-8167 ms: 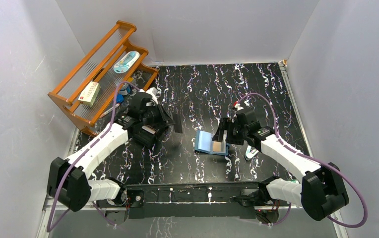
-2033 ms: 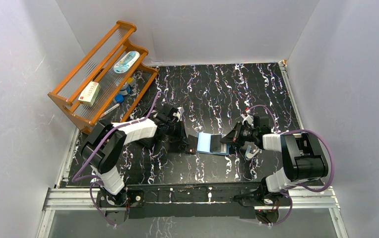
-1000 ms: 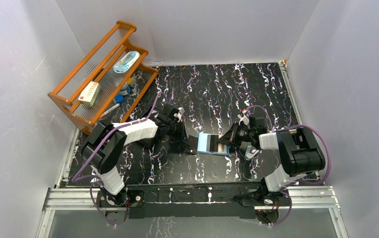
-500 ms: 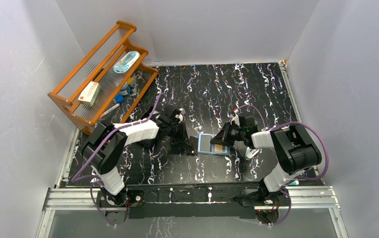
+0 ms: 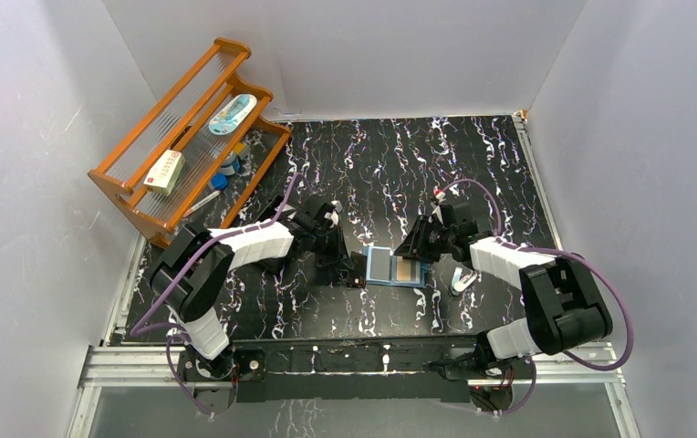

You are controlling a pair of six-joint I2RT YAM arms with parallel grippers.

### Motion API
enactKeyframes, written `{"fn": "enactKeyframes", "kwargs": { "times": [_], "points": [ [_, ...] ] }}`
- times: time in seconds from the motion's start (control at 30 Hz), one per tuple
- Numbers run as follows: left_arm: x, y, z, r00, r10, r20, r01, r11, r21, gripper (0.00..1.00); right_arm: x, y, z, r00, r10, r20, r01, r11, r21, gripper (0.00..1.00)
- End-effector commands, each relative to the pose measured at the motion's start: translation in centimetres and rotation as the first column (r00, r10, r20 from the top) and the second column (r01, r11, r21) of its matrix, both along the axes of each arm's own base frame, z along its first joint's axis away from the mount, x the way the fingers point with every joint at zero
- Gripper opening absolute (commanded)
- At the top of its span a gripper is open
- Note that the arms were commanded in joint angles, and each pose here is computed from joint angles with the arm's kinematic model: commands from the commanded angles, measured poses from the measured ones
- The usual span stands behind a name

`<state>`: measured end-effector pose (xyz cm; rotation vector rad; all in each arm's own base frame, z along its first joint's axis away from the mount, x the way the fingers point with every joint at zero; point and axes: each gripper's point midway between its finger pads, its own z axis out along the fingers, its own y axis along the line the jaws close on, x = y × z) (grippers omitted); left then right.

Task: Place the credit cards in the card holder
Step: Insert the credit card into the card holder.

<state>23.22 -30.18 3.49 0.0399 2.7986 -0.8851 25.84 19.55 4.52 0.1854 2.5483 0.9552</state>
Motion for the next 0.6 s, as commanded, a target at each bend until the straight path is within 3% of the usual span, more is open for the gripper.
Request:
{"fn": "enactKeyframes", "kwargs": {
  "times": [0.0, 0.37, 0.57],
  "points": [
    [-0.8, 1.1, 0.1, 1.000, 0.012, -0.011, -0.012, 0.999, 0.044, 0.00, 0.3, 0.9, 0.9, 0.999, 0.035, 0.030, -0.035, 0.999, -0.007, 0.42],
    [-0.7, 0.6, 1.3, 1.000, 0.020, -0.002, -0.020, 1.000, 0.012, 0.00, -0.3, 4.0, 1.1, 0.993, 0.118, 0.031, -0.118, 0.993, 0.020, 0.48],
    [-0.7, 1.4, 2.1, 0.999, 0.042, 0.015, -0.042, 0.998, 0.039, 0.00, -0.2, 1.5, 2.0, 0.994, 0.102, 0.048, -0.095, 0.986, -0.139, 0.52]
  ]
}}
